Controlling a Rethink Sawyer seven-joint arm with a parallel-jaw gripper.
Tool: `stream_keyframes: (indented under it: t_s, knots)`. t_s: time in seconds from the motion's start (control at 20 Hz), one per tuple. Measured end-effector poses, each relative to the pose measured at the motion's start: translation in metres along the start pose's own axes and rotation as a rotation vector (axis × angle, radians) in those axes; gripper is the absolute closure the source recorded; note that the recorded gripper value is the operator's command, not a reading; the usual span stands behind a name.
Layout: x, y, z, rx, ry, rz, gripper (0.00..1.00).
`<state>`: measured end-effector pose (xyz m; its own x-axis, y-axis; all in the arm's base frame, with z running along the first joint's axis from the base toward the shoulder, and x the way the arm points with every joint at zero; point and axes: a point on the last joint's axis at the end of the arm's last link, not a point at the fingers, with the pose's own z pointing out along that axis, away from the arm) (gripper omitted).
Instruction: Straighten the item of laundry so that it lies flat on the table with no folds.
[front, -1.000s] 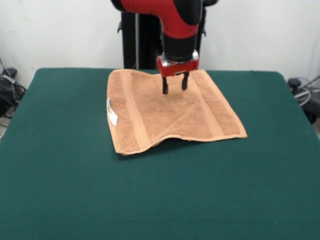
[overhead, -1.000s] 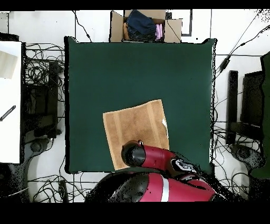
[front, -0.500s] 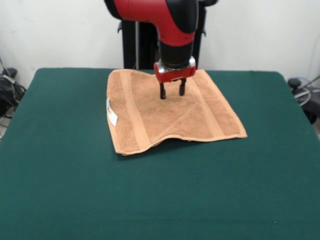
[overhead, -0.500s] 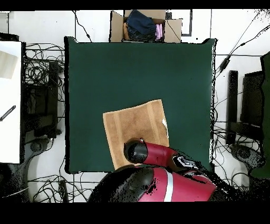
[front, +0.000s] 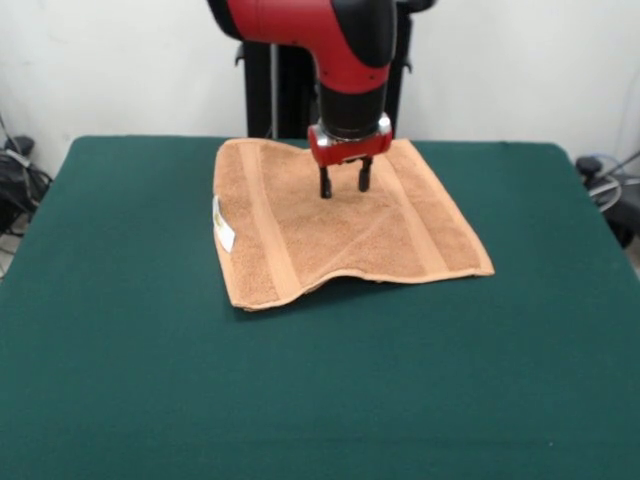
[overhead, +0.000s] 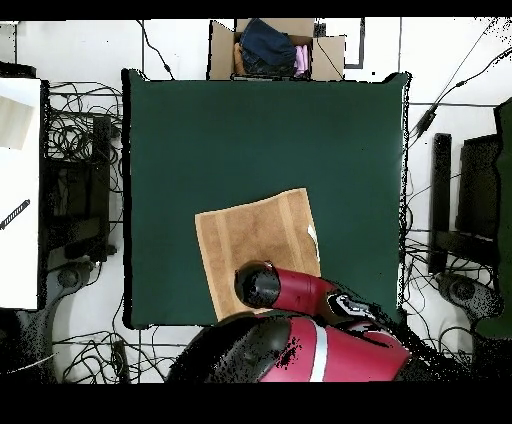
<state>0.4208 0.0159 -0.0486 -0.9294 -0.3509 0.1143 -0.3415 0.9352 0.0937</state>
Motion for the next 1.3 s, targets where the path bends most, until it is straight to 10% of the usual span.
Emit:
stream_keyframes:
  t_s: [1.3]
  knots:
    - [-0.027,-0.002,-0.001,-0.020,0.177,-0.052,0.00]
